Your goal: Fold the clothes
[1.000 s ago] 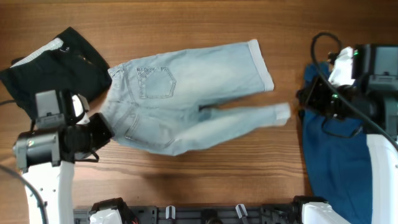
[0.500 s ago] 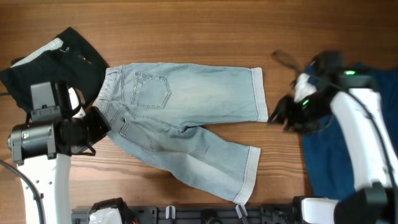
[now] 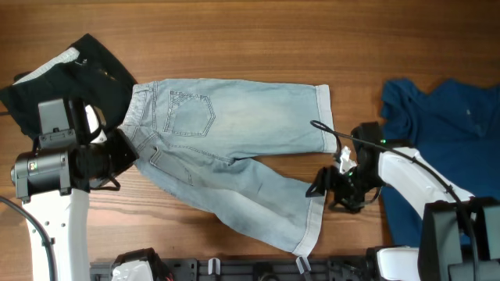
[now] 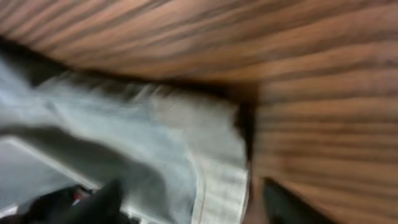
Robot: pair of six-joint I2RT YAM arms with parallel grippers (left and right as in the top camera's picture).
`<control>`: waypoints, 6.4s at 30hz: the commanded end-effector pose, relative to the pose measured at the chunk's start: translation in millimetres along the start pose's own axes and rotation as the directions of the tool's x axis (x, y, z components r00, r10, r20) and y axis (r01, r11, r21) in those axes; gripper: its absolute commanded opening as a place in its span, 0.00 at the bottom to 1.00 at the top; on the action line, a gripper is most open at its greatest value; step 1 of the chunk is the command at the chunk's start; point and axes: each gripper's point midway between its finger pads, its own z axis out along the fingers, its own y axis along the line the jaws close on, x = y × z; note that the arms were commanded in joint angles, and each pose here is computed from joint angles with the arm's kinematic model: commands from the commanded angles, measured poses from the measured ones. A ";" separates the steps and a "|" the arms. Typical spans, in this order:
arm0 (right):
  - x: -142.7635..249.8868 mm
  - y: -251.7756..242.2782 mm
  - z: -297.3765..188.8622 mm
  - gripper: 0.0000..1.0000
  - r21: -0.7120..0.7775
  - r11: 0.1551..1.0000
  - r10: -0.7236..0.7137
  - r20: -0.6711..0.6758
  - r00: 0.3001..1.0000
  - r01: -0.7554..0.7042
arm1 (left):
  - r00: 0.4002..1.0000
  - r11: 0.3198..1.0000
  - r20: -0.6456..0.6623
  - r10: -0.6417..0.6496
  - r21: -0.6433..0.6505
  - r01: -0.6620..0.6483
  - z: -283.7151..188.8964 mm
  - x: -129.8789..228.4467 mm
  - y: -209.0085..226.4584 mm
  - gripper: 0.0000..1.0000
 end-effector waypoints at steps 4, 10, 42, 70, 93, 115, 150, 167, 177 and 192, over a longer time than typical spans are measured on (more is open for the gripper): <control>-31.1 2.6 7.0 0.36 -0.023 1.000 -0.003 0.134 0.991 0.007 | 0.999 1.000 0.047 0.018 0.007 -0.018 -6.4 -11.2 -2.9 0.04; -84.9 18.6 -33.3 0.04 -0.032 0.998 -0.042 0.324 0.945 0.055 | 0.998 1.000 0.057 0.019 0.011 -0.019 -6.4 -13.8 -4.0 0.04; 45.0 -19.4 6.5 0.57 0.145 0.989 0.063 -0.150 0.987 -0.041 | 0.974 0.982 -0.126 0.188 0.005 -0.189 73.4 -8.6 -52.5 0.04; -2.4 25.5 -42.8 0.04 0.174 0.984 -0.078 0.163 0.984 0.049 | 0.973 0.982 -0.137 0.186 -0.004 -0.188 70.8 -5.2 -49.5 0.04; -65.5 116.4 -203.2 0.04 0.008 0.987 -0.142 0.523 0.840 0.162 | 0.978 0.994 0.174 0.110 -0.024 -0.108 13.9 -52.3 -27.2 0.04; -213.6 117.7 -132.1 0.77 -0.002 0.983 -0.152 0.548 0.822 0.183 | 0.967 0.993 0.230 0.113 0.006 -0.117 141.7 -137.0 -57.6 0.80; -140.0 50.0 -108.7 0.40 0.135 0.965 -0.262 0.389 0.883 0.227 | 0.985 0.959 -0.090 0.150 -0.229 -0.167 198.9 -80.5 8.9 0.04; -244.7 60.3 -95.9 0.36 0.163 0.950 -0.309 0.629 0.713 0.268 | 0.984 0.958 -0.101 0.148 -0.232 -0.168 198.5 -77.8 10.1 0.13; -243.6 96.9 -74.1 0.34 0.002 0.878 -0.380 0.608 0.697 0.478 | 0.984 0.958 -0.100 0.147 -0.231 -0.167 198.5 -78.0 10.0 0.16; -241.5 167.4 -167.1 0.04 -0.011 0.772 -0.399 0.769 0.499 0.635 | 0.985 0.959 -0.093 0.149 -0.229 -0.166 198.8 -79.8 9.1 0.17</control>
